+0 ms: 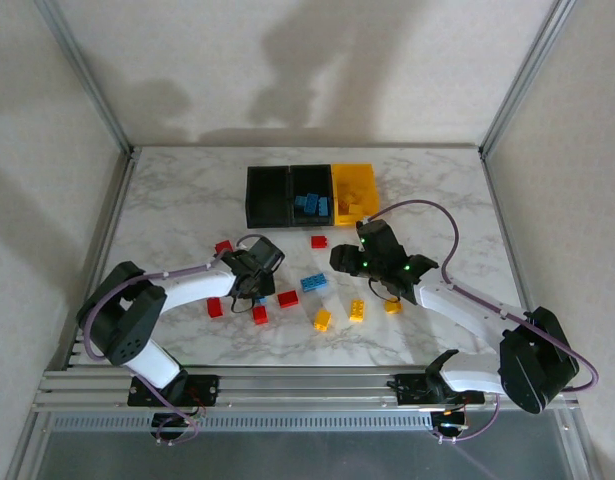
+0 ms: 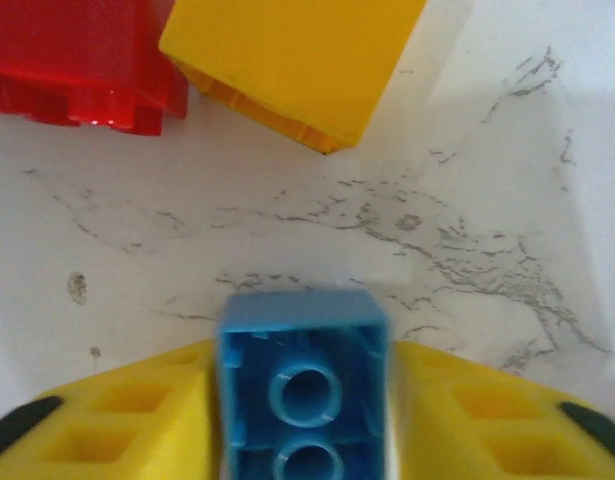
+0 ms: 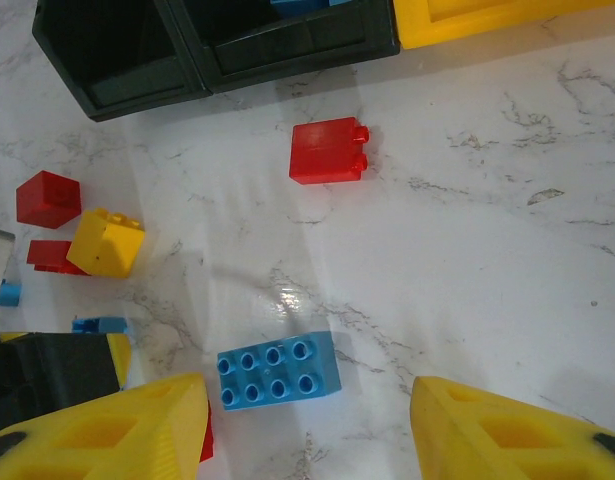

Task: Sort the legos into containers by color
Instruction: Pick up the lego from the center of the table, then place the lego in the container.

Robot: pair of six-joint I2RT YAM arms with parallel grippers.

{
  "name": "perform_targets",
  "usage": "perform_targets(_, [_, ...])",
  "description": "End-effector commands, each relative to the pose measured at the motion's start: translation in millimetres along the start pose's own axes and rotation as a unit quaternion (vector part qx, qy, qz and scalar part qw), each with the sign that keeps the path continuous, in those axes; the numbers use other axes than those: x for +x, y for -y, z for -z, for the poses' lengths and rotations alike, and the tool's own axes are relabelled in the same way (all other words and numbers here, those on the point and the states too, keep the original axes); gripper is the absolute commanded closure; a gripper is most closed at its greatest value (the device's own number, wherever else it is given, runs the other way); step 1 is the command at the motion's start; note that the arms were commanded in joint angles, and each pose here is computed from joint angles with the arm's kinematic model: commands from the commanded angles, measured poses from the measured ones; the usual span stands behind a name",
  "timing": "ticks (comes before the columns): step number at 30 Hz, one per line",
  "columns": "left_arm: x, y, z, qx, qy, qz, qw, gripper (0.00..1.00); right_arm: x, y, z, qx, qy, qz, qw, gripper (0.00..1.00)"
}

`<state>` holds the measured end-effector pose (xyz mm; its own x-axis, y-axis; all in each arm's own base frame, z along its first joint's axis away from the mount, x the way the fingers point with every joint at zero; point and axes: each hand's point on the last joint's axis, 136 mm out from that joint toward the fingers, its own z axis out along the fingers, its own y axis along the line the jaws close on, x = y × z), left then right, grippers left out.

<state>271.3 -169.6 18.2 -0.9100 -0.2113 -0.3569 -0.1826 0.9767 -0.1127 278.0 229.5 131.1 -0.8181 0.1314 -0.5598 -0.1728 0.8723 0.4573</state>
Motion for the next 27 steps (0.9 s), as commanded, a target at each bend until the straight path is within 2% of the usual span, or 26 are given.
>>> perform_targets(1, [-6.2,8.8,4.2,0.008,0.008,-0.009,1.000,0.64,-1.3,1.2,-2.3,0.009,0.006,0.006,1.000,0.44])
perform_targets(9, [-27.6,24.2,20.5,0.021,0.030,-0.019,0.999,0.80,-3.6,1.3,0.5,0.010,0.014,0.003,1.000,0.44])
perform_targets(27, [-88.2,75.6,61.5,0.062,0.081,-0.057,0.993,0.81,-12.8,-11.0,11.7,-0.016,0.029,-0.013,0.999,0.44])
